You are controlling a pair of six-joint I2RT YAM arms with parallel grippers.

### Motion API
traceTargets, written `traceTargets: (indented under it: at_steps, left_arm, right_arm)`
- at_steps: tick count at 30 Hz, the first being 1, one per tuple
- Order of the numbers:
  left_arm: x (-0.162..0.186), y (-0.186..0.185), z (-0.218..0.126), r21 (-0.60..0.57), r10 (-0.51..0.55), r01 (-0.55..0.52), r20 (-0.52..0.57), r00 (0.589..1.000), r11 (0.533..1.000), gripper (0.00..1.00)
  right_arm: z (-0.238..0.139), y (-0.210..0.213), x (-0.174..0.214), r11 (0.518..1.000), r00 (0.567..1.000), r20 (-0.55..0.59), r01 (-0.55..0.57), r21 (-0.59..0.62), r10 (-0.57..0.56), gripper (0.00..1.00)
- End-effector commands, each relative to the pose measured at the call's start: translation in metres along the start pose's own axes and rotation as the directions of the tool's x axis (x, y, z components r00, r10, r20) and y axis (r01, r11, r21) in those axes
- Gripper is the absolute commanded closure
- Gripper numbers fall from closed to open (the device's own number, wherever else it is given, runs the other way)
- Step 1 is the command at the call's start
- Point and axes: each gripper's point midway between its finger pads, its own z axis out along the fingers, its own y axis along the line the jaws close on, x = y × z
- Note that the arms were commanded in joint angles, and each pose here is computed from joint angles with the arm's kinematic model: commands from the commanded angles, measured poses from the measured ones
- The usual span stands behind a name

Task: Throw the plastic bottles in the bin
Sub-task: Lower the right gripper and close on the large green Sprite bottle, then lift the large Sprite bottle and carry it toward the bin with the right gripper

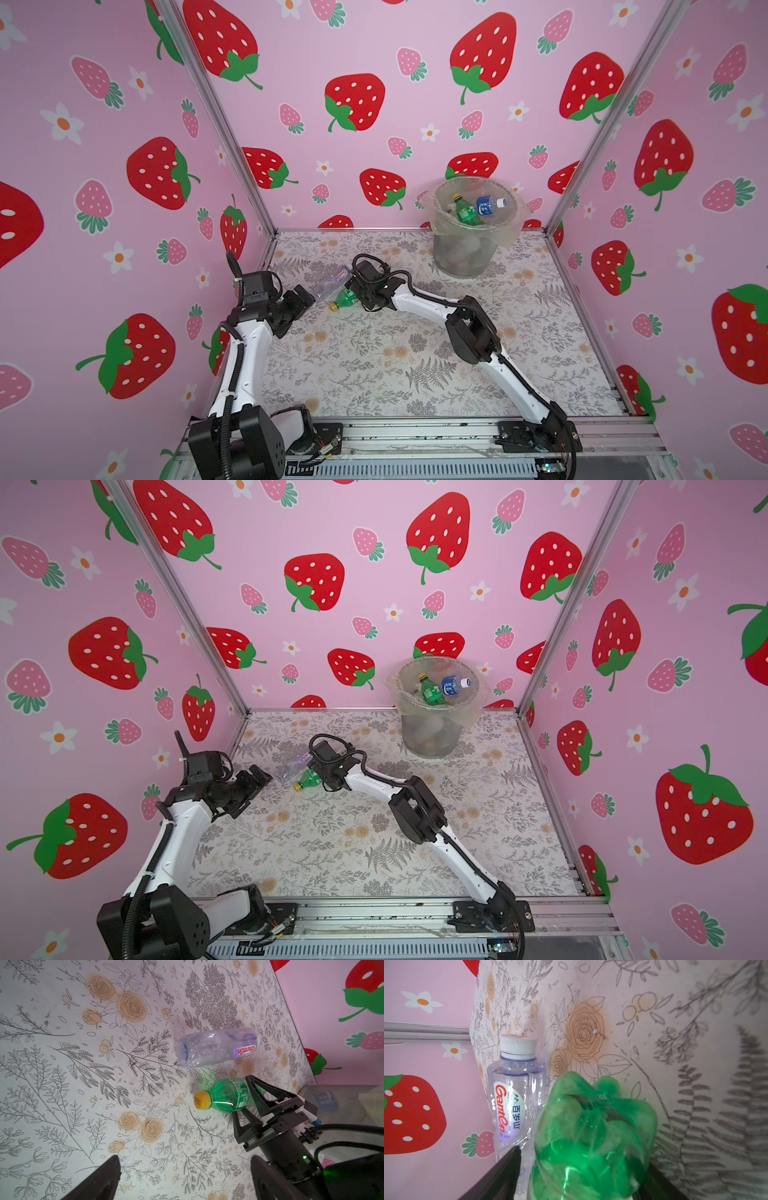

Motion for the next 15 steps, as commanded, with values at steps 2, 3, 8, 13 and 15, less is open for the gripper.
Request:
traceTargets:
  at_steps: [2,3,8,13,15]
  left_arm:
    - [-0.001,-0.001,0.000,0.012,-0.009,0.009,-0.005,1.000,1.000,0.01]
    - [-0.001,-0.001,0.000,0.013,-0.007,0.007,-0.005,1.000,1.000,0.01]
    - [-0.001,-0.001,0.000,0.016,-0.009,0.009,-0.005,1.000,1.000,0.01]
    - [0.000,-0.002,0.000,0.022,-0.010,0.010,-0.006,1.000,1.000,0.01]
    - [0.001,-0.002,0.000,0.024,-0.011,0.012,-0.011,1.000,1.000,0.01]
  right_arm:
    - [0.012,-0.018,-0.008,0.998,0.998,0.018,-0.057,0.029,0.057,0.27]
    - [0.013,-0.019,-0.008,0.998,0.998,0.014,-0.058,0.029,0.058,0.29]
    - [0.010,-0.032,-0.010,0.996,0.998,0.033,-0.048,0.072,0.046,0.35]
    - [0.005,-0.045,-0.014,0.995,0.998,0.044,-0.047,0.091,0.043,0.43]
    - [-0.001,-0.044,-0.017,0.996,0.998,0.054,-0.039,0.086,0.035,0.44]
